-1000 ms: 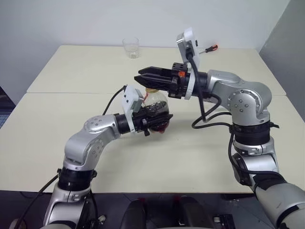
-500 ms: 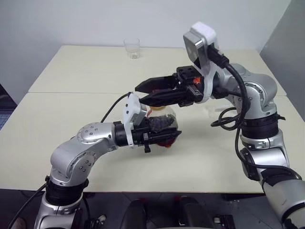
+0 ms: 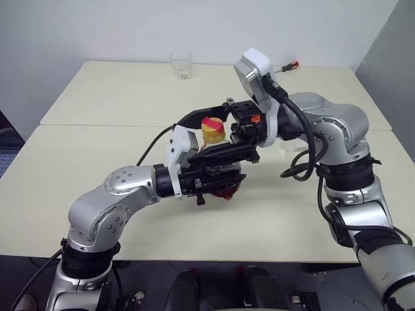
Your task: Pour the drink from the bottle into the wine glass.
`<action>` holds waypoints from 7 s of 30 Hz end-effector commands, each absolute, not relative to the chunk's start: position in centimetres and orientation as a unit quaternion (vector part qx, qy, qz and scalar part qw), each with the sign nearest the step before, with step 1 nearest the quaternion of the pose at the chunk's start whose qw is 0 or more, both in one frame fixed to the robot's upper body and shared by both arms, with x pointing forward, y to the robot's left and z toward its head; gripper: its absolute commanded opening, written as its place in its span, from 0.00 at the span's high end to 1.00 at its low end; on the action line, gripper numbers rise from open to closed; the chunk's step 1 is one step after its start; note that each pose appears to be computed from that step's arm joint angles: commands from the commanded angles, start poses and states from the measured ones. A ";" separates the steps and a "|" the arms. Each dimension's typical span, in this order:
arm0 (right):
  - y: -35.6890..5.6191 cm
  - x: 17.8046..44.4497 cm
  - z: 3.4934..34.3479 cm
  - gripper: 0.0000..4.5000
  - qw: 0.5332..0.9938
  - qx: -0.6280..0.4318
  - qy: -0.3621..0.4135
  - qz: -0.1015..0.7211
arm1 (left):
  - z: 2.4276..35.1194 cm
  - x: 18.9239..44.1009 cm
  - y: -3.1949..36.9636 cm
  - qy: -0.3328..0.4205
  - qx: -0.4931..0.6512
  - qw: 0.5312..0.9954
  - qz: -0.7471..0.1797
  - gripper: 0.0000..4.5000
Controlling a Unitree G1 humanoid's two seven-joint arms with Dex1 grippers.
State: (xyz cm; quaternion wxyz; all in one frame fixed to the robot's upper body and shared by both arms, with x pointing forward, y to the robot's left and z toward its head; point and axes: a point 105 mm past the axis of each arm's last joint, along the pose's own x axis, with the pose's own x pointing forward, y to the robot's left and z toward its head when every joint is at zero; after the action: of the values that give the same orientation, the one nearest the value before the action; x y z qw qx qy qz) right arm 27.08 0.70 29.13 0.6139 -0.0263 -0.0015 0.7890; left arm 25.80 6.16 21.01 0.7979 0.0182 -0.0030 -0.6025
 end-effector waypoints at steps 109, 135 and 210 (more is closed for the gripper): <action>-1.8 32.6 30.1 0.01 0.863 0.005 -0.096 0.496 | 20.8 33.7 8.6 -0.045 0.053 0.879 -0.471 0.56; -2.1 33.4 29.7 0.01 0.872 -0.011 -0.097 0.480 | 21.0 33.7 8.4 -0.052 0.050 0.880 -0.470 0.56; 0.4 32.0 30.0 0.73 0.815 0.065 -0.047 0.574 | 20.8 33.1 8.0 -0.050 0.056 0.870 -0.487 0.56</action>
State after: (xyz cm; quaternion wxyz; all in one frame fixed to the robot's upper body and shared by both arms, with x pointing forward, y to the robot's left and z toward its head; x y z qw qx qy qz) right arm 32.83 -0.10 28.87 0.8261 0.0766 -0.0211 0.5580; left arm 33.73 8.54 19.07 0.8779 0.0425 -0.0111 -0.4769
